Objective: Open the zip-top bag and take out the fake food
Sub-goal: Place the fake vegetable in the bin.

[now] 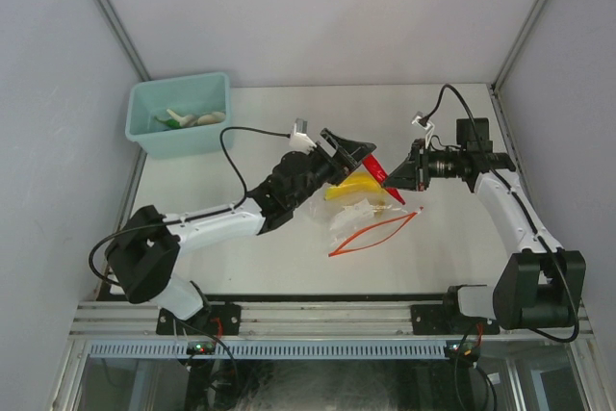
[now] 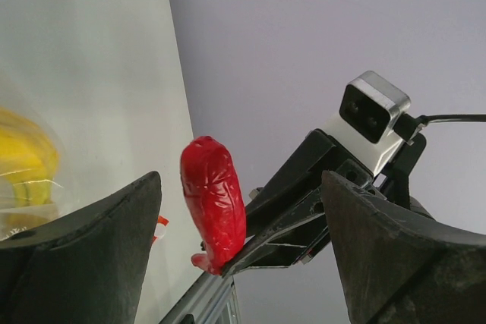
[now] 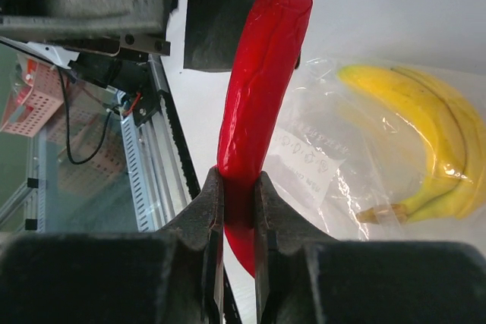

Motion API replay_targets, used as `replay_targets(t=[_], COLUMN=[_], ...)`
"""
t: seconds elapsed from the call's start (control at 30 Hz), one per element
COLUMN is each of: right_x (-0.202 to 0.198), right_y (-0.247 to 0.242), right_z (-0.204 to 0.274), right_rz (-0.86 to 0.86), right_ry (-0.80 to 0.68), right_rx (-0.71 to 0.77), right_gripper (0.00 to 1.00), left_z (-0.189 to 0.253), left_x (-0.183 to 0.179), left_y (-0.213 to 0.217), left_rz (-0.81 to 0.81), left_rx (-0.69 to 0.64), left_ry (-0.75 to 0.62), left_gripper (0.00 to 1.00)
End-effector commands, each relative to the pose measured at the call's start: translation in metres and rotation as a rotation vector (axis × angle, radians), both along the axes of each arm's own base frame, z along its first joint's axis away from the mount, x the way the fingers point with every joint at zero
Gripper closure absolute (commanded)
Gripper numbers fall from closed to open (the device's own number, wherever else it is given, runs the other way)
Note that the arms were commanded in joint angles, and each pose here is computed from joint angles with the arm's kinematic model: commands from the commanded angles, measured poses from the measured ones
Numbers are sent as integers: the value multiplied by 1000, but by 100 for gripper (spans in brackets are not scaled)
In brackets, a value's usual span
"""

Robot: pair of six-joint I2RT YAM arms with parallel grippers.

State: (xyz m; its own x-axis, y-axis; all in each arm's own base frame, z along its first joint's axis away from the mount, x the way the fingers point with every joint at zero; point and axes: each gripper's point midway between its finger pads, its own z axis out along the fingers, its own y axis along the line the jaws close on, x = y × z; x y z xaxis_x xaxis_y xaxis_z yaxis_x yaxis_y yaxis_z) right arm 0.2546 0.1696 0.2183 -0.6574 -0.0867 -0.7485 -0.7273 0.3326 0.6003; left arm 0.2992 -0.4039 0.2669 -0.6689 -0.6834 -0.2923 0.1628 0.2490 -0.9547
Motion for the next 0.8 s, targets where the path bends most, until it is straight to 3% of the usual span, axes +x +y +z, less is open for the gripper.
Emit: replay_targets(t=[0.0,0.2,0.47,0.6,0.77], right_x=[13,16,15,13,10], right_y=[7,13,11,12,11], right_z=[15,13,8,9,11], right_rz=[1,14,14,22,27], right_ry=[-115,-140,-146,-147,-142], right_rx=[-35,-63,-90,-84,-73], right_gripper=[100,100,99,89,65], left_z=[28,24,22,22,25], left_x=[-3,-6,-8,-8,-8], left_y=[-16,-31,-36,-36,-33], left_rz=[-51,-115,-138,-141,-135], left_rx=[-58,-59,-61,-56,-49], left_ry=[-10,3,-2,-12,-41], left_gripper=[17,33,74,92,98])
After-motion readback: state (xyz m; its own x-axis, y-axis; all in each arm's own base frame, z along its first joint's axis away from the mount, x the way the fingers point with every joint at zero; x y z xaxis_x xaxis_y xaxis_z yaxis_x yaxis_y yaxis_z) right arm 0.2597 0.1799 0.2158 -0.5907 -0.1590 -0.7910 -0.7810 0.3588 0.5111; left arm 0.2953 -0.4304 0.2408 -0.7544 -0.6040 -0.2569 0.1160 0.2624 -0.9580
